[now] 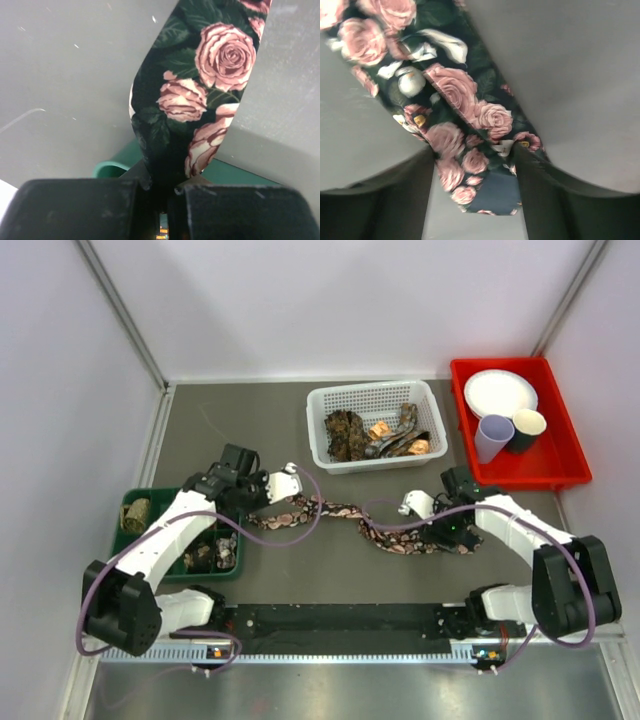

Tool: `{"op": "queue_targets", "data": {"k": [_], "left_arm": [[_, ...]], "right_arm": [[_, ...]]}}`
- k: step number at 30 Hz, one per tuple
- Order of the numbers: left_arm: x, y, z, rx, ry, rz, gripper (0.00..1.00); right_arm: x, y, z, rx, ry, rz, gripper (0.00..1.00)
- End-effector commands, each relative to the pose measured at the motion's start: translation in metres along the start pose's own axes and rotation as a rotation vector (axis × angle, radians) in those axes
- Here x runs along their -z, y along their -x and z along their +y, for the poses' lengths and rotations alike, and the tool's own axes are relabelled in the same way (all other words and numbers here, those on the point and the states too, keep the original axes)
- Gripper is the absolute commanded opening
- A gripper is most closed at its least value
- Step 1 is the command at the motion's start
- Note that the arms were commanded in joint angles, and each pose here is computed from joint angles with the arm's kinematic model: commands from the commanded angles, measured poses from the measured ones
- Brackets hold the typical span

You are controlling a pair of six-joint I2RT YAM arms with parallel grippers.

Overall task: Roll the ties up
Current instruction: Place the tie at the center of the board, then flatten out the tie at the center of the board.

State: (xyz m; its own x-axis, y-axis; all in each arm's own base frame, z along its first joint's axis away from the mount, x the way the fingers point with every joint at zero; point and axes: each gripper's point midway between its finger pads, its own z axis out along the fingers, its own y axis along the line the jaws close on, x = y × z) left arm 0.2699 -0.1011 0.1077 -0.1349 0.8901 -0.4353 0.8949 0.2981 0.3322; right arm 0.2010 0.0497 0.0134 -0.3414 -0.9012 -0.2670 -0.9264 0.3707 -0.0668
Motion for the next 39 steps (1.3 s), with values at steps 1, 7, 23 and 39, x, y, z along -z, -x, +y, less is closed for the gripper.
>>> {"op": "queue_targets", "data": {"k": [1, 7, 23, 39], "left_arm": [[0.010, 0.027, 0.007, -0.014, -0.028, -0.093, 0.00], [0.006, 0.064, -0.008, -0.038, -0.150, -0.265, 0.00], [-0.072, 0.075, -0.067, -0.090, -0.274, -0.151, 0.00], [-0.084, 0.034, -0.070, -0.204, -0.256, -0.018, 0.11]], "right_arm": [[-0.020, -0.042, -0.020, -0.036, -0.083, 0.145, 0.50], [0.003, -0.094, -0.052, -0.086, -0.165, 0.209, 0.23], [0.053, -0.166, -0.056, -0.134, -0.094, 0.206, 0.58], [0.074, -0.173, -0.076, -0.251, -0.120, 0.185, 0.66]]}}
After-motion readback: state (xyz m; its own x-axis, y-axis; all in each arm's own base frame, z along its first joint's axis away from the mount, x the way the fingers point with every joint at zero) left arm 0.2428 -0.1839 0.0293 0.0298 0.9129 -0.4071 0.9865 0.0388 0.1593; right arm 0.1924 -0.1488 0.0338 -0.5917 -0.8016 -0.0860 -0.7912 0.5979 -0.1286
